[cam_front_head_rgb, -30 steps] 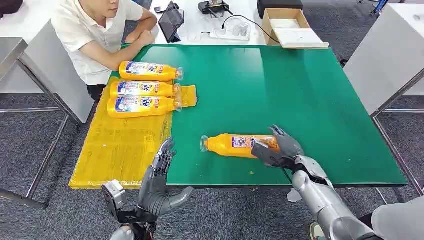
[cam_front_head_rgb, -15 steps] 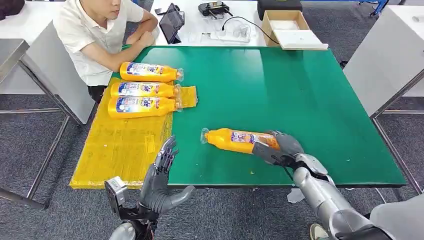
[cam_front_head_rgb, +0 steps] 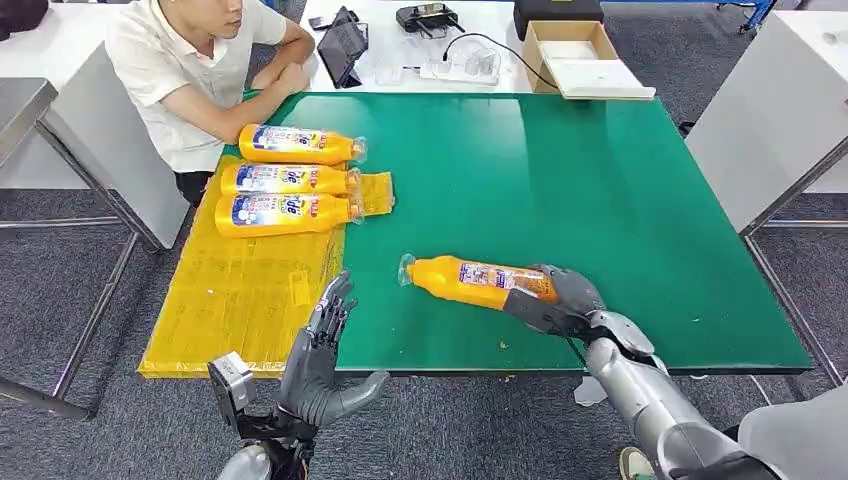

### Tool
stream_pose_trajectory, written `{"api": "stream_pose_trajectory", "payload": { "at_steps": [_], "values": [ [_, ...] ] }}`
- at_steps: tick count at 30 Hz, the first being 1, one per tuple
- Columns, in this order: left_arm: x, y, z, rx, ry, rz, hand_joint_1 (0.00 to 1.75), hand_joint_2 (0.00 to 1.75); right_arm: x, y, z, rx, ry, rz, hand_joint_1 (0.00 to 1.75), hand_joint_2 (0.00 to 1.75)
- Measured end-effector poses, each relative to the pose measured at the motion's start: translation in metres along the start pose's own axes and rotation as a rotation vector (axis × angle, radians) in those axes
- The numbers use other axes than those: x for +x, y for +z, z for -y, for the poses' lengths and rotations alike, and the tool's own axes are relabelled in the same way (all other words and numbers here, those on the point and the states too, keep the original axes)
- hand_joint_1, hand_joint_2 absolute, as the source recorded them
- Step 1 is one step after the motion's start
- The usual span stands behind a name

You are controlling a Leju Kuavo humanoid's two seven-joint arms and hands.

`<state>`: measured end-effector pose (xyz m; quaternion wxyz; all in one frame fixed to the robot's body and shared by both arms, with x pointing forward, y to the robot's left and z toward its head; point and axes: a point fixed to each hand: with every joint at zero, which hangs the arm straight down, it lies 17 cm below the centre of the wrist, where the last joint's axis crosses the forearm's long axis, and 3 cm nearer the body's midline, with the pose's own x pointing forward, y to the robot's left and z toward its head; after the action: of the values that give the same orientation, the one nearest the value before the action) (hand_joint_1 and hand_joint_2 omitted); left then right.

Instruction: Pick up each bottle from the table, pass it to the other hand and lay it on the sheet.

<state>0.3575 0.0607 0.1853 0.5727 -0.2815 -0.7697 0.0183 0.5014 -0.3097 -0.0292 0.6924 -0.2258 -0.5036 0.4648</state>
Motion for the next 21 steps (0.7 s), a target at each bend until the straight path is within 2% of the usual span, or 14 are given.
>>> {"api": "stream_pose_trajectory", "payload": {
  "at_steps": [6, 9, 11, 15, 18, 21],
  "values": [
    [0.0, 0.0, 0.0, 0.001, 0.002, 0.001, 0.0, 1.75, 0.002, 0.0, -0.001, -0.004, -0.006, 0.011, 1.75, 1.75],
    [0.001, 0.0, -0.001, 0.006, 0.005, 0.009, 0.0, 1.75, 0.011, 0.002, -0.003, -0.028, -0.044, 0.063, 1.75, 1.75],
    [0.004, 0.0, -0.008, 0.043, 0.001, 0.029, 0.0, 1.75, 0.025, 0.006, -0.006, -0.069, -0.121, 0.137, 1.75, 1.75],
    [0.014, 0.001, -0.035, 0.217, -0.02, 0.08, 0.0, 1.75, 0.069, 0.027, -0.006, -0.209, -0.335, 0.299, 1.75, 1.75],
    [0.019, 0.006, -0.052, 0.328, 0.025, 0.088, 0.0, 1.75, 0.098, 0.046, 0.007, -0.322, -0.479, 0.37, 1.75, 1.75],
    [0.023, 0.014, -0.06, 0.376, 0.041, 0.1, 0.0, 1.75, 0.117, 0.064, 0.015, -0.378, -0.545, 0.423, 1.75, 1.75]
  ]
}}
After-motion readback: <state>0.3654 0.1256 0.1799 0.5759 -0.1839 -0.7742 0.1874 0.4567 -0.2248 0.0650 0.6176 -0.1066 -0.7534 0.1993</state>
